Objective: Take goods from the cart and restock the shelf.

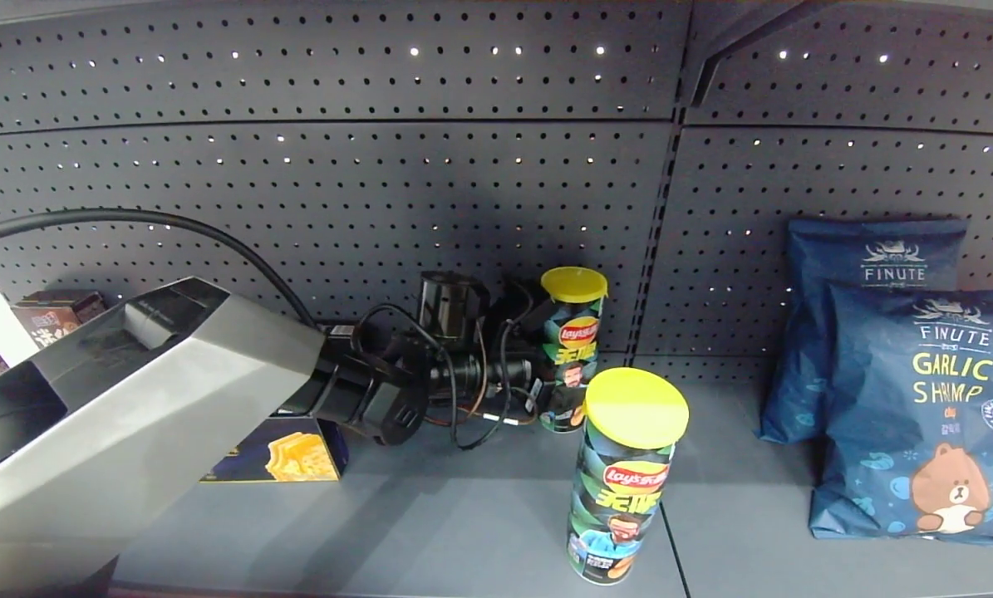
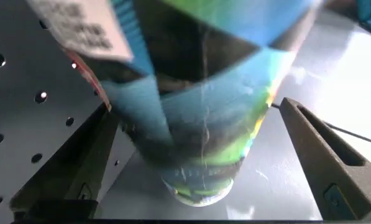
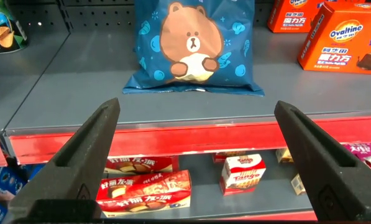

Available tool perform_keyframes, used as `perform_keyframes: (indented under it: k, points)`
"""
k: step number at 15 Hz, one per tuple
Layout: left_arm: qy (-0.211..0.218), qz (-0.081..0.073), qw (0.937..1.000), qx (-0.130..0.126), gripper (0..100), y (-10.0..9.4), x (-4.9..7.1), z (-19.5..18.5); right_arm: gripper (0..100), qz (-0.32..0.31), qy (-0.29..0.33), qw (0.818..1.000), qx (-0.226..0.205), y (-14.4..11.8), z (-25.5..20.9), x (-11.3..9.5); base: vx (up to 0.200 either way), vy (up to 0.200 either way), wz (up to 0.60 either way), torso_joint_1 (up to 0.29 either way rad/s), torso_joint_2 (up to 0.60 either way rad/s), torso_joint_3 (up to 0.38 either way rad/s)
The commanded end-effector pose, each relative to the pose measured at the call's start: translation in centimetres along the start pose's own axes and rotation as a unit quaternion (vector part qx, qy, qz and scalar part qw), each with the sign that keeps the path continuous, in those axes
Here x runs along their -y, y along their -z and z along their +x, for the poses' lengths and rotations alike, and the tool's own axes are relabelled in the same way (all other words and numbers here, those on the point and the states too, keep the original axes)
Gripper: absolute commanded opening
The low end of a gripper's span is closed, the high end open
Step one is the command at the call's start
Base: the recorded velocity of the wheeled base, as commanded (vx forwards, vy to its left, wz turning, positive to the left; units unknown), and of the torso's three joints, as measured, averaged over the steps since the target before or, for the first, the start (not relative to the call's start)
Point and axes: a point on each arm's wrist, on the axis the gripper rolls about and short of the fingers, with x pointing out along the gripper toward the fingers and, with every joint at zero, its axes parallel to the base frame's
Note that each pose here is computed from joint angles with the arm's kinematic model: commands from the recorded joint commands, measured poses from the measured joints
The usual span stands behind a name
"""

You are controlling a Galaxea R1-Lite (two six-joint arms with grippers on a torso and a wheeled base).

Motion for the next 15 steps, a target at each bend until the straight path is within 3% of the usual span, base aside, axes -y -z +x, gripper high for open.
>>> perform_keyframes:
  k: [1,4,7,11,13,15]
  points:
    - [-0.005,0.005,1.0000,0.002,100,-1.1,0.7,-2.3,100,0.000,0.000,1.000,-0.001,0.0,0.0,0.0,0.000,0.000,0.00,0.000,0.00,0.000]
    - [-0.031,0.009,0.9993,0.019,100,-1.5,1.0,-6.3,100,0.000,-0.001,1.000,-0.001,0.0,0.0,0.0,0.000,0.000,0.00,0.000,0.00,0.000]
    - [-0.041,0.006,0.9990,0.016,100,-1.8,2.7,-10.3,100,0.000,-0.002,1.000,-0.001,0.0,0.0,0.0,0.000,0.000,0.00,0.000,0.00,0.000]
    - [-0.087,0.006,0.9961,0.011,100,-2.6,7.4,-16.6,100,0.002,-0.041,0.999,0.000,-0.1,0.0,-0.2,0.000,0.000,0.00,0.000,0.00,0.000]
    - [-0.122,-0.010,0.9924,0.008,100,-2.5,10.2,-19.3,100,0.000,-0.056,0.998,0.000,0.0,0.0,-0.2,0.000,0.000,0.00,0.000,0.00,0.000]
    - [-0.155,-0.036,0.9871,0.019,100,-2.4,12.4,-21.9,100,0.000,-0.075,0.997,0.000,-0.1,-0.1,-0.3,0.000,0.000,0.00,0.000,0.00,0.000]
